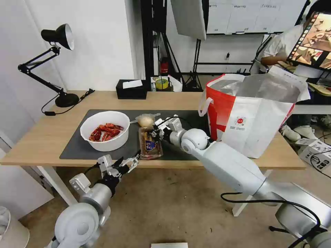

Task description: Pick up the trash from the table and place it into the takeout bag.

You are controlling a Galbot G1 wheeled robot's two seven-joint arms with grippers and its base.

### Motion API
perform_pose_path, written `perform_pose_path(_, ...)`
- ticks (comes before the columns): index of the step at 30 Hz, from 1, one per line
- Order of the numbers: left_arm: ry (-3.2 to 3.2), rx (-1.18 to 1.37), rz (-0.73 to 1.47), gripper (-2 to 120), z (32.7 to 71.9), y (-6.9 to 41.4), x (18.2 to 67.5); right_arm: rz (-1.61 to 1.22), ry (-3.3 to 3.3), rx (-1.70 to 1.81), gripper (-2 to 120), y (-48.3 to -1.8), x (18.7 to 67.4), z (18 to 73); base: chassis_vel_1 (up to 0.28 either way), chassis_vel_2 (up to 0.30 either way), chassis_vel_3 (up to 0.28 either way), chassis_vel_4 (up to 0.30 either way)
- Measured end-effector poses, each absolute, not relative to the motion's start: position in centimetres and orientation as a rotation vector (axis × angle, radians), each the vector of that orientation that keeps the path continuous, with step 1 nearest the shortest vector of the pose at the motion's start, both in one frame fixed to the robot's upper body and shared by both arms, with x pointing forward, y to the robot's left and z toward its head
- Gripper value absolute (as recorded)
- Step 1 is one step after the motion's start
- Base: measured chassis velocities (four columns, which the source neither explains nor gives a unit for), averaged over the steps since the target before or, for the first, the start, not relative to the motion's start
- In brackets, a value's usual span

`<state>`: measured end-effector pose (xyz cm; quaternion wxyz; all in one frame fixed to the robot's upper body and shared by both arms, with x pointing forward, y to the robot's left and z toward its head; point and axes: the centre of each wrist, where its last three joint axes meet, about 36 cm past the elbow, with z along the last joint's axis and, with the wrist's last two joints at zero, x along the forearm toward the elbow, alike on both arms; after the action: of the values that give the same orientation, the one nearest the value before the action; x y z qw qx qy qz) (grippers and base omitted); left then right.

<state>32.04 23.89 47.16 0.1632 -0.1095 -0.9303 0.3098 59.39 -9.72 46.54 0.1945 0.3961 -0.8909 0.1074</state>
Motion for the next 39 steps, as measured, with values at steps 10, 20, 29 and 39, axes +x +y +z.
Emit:
perform_pose_path(10,-2.635,-0.329,0.929,100,47.2,24.2,34.1,0.298,-2.503,1.104,0,-10.0,59.1,46.6,0.000,0.000,0.000,0.000)
perform_pose_path(20,-2.558,-0.358,0.984,100,47.9,24.7,36.1,0.283,-2.510,1.102,0,-10.1,58.8,46.7,0.000,0.000,0.000,0.000)
perform_pose_path(29,-2.507,-0.366,1.031,100,48.3,25.3,38.1,0.277,-2.510,1.103,0,-10.2,58.8,46.7,0.000,0.000,0.000,0.000)
perform_pose_path(39,-2.458,-0.419,1.031,100,48.3,24.7,39.7,0.269,-2.519,1.113,0,-10.3,58.7,47.3,0.000,0.000,0.000,0.000)
